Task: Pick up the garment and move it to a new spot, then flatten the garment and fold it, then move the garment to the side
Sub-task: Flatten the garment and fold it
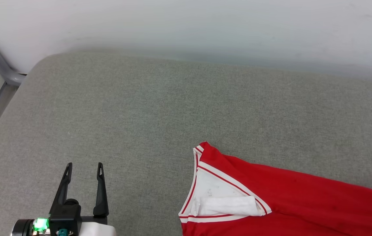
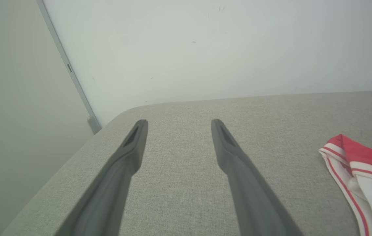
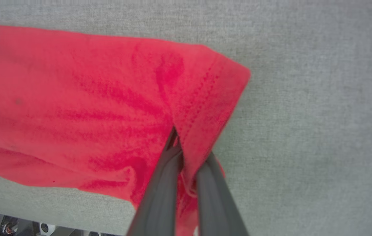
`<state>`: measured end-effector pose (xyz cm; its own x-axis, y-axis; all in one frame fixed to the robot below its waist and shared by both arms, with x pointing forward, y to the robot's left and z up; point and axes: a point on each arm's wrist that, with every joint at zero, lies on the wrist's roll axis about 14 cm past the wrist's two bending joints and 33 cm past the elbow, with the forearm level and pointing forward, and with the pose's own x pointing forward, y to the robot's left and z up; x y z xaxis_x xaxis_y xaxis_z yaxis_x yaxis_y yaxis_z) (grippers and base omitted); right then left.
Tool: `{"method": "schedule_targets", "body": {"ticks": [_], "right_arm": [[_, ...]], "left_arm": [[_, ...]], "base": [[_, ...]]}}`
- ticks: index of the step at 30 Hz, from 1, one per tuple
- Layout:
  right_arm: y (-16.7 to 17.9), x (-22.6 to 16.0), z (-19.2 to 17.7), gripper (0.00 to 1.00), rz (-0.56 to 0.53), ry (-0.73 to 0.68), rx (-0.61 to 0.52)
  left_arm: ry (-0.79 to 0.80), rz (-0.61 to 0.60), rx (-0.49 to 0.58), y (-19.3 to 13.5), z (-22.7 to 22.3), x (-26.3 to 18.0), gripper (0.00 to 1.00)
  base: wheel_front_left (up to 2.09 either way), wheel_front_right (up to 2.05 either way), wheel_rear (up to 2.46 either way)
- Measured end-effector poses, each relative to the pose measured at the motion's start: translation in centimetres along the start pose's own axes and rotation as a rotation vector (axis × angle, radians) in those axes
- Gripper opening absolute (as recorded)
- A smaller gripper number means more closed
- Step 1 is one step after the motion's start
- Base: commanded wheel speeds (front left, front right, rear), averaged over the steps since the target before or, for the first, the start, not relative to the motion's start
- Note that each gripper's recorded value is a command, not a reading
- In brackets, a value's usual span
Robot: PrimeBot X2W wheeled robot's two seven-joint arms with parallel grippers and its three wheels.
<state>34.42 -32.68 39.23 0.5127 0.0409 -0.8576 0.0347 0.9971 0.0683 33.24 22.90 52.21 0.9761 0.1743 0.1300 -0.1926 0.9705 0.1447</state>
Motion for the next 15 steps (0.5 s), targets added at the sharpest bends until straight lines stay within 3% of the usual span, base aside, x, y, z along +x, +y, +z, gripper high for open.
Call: {"method": "schedule_targets", "body": {"ticks": [4,9,13,14,15], "right_arm": [[1.7,-0.4,0.8,0.00,0.057,-0.047,0.026],[6.2,-2.0,2.1,0.00,0.206,-0.108,0.013],[10.6,-3.2,3.3,0.00,0.318,-0.149,-0.073],[13.7,-3.7,3.6,0.00,0.383,-0.158,-0.156],[14.8,-3.8,3.8,0.00,0.404,-0.161,-0.183]], "left_arm": [[0.004,-0.003,0.000,0.0,-0.1,-0.3,1.00],[0.002,-0.017,-0.001,-0.3,-0.1,-0.6,1.00],[0.009,-0.018,0.000,-0.3,-0.3,-0.7,1.00],[0.015,-0.020,0.002,-0.4,-0.4,-0.6,1.00],[0.013,-0.021,0.003,-0.4,-0.4,-0.5,1.00]], "base": [[0.00,0.00,0.00],[0.00,0.00,0.00],[0.00,0.00,0.00],[0.00,0.00,0.00],[0.00,0.00,0.00]]}}
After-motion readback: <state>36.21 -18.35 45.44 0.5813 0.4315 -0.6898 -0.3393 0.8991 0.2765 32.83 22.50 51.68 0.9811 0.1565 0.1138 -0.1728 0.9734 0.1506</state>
